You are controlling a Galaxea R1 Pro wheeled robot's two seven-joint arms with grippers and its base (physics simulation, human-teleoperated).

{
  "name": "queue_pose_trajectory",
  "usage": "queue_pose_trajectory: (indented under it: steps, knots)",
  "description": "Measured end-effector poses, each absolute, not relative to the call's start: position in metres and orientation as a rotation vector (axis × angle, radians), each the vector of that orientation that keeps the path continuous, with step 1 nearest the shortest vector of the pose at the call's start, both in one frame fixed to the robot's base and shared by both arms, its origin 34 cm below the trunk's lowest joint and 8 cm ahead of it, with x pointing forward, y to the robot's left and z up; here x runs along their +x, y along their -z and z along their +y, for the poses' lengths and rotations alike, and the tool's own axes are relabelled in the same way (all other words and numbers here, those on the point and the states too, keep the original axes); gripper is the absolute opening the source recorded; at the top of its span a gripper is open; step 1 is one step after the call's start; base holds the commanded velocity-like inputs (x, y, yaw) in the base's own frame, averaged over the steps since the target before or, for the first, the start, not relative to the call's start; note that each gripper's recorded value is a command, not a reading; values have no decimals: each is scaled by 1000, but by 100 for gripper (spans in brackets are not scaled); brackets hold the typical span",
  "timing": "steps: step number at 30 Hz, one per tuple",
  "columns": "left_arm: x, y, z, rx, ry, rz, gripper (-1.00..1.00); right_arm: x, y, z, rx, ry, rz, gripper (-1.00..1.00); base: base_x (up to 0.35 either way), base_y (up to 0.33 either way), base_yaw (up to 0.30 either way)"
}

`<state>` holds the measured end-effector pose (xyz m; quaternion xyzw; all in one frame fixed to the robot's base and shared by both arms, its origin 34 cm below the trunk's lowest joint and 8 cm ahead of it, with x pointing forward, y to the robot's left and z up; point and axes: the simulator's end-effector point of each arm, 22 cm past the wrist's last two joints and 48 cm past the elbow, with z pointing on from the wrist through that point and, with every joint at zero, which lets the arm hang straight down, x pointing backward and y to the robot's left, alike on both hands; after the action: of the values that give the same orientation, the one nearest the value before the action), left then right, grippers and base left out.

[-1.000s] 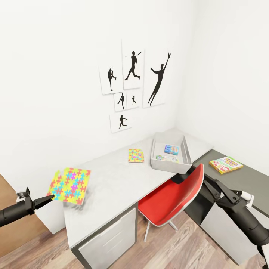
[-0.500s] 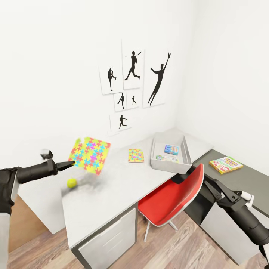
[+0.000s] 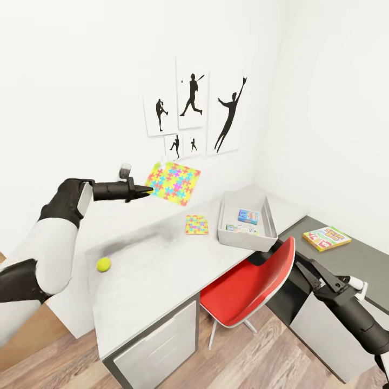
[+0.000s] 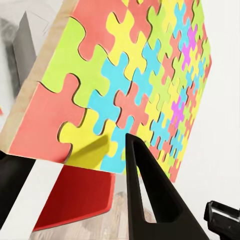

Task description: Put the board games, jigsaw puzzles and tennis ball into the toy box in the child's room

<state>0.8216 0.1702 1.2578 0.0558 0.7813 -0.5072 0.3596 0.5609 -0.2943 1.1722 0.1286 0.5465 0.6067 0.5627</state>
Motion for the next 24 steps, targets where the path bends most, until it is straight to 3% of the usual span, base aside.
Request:
queue_pose_trajectory:
  steps: [8,24]
  knots:
    - [833,-1274,106,185,1299,2056,-100,560,-1173,-297,303,-1429,1283,100,0,0,-76]
    - [836,-1274,82,163,1272,2071,-100,558,-1176,-310,324,-1396,1266,100,0,-86,-265]
